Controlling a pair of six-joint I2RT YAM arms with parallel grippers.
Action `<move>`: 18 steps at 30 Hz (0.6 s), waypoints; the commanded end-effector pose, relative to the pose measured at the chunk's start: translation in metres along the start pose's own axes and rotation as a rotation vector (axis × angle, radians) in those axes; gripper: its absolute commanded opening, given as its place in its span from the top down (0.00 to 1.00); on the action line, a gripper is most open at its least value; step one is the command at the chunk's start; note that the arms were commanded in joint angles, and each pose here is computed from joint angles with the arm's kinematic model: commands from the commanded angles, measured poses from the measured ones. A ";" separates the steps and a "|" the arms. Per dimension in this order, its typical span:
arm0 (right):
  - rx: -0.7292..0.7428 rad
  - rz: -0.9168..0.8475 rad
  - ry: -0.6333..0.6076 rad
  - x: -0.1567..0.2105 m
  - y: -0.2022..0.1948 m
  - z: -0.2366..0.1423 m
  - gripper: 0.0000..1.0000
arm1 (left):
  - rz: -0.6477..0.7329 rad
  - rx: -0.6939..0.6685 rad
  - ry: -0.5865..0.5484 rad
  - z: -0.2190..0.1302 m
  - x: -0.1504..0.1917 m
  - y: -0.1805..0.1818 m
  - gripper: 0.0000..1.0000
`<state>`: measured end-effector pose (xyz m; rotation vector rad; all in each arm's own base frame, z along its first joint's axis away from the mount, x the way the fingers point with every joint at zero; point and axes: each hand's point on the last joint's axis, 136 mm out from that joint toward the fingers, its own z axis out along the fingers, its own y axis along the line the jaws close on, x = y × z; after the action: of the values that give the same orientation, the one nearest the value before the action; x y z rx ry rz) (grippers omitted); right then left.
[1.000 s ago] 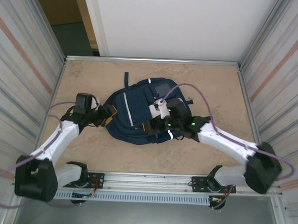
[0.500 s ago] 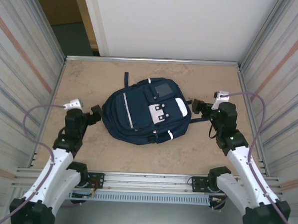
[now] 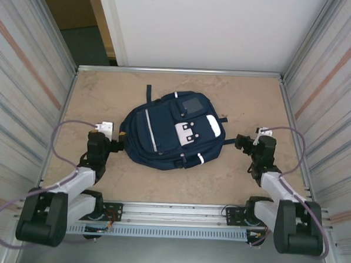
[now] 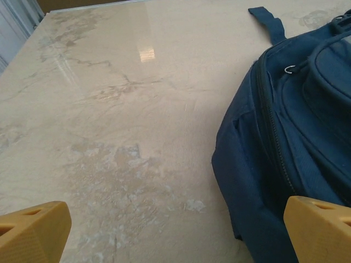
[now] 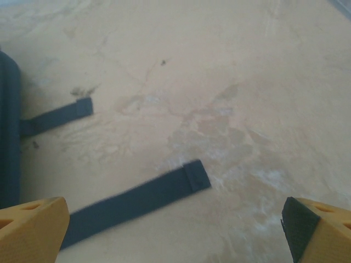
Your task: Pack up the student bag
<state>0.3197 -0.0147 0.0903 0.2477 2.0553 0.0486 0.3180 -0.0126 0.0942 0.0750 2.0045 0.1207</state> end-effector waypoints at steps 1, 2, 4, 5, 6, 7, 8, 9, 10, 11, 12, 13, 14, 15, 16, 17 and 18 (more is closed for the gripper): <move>-0.080 -0.061 -0.141 -0.032 0.016 0.008 0.01 | -0.010 0.019 -0.146 0.006 -0.041 0.008 0.01; -0.092 -0.080 -0.143 -0.034 0.020 0.012 0.01 | -0.021 0.040 -0.152 0.008 -0.042 0.008 0.01; -0.095 -0.088 -0.165 -0.038 0.023 0.020 0.01 | -0.019 0.036 -0.179 0.012 -0.046 0.011 0.01; -0.091 -0.118 -0.167 -0.041 0.025 0.026 0.01 | -0.014 0.024 -0.190 0.015 -0.047 0.013 0.01; -0.081 -0.147 -0.161 -0.042 0.027 0.030 0.01 | -0.017 0.029 -0.188 0.020 -0.048 0.014 0.01; -0.083 -0.170 -0.172 -0.044 0.028 0.034 0.01 | -0.033 0.050 -0.171 0.024 -0.048 0.013 0.01; -0.062 -0.163 -0.159 -0.041 0.024 0.041 0.01 | -0.052 0.090 -0.171 0.028 -0.051 0.010 0.01; -0.044 -0.136 -0.134 -0.039 0.018 0.050 0.01 | -0.070 0.105 -0.190 0.031 -0.052 0.010 0.01; -0.041 -0.118 -0.129 -0.037 0.014 0.055 0.01 | -0.079 0.102 -0.184 0.036 -0.049 0.011 0.01; -0.035 -0.105 -0.124 -0.032 0.010 0.060 0.01 | -0.094 0.092 -0.154 0.044 -0.042 0.014 0.01; -0.024 -0.101 -0.142 -0.030 0.008 0.065 0.01 | -0.100 0.090 -0.146 0.051 -0.037 0.014 0.01; -0.007 -0.102 -0.144 -0.029 0.006 0.066 0.01 | -0.103 0.088 -0.126 0.058 -0.029 0.014 0.01; 0.015 -0.097 -0.099 -0.025 0.003 0.067 0.01 | -0.092 0.080 -0.137 0.065 -0.032 0.015 0.01; 0.012 -0.086 -0.091 -0.028 0.002 0.070 0.01 | -0.105 0.085 -0.069 0.066 -0.025 0.014 0.01; 0.002 -0.081 -0.093 -0.028 0.002 0.072 0.01 | -0.104 0.072 -0.061 0.068 -0.029 0.015 0.01; -0.001 -0.079 -0.079 -0.026 0.002 0.070 0.01 | -0.087 0.051 -0.090 0.071 -0.032 0.015 0.01; -0.005 -0.080 -0.082 -0.027 0.003 0.071 0.01 | -0.087 0.049 -0.069 0.070 -0.028 0.014 0.01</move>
<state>0.3837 -0.0176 0.0655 0.1489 2.0250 -0.0030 0.3822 0.0033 0.0756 0.0277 1.9850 -0.0040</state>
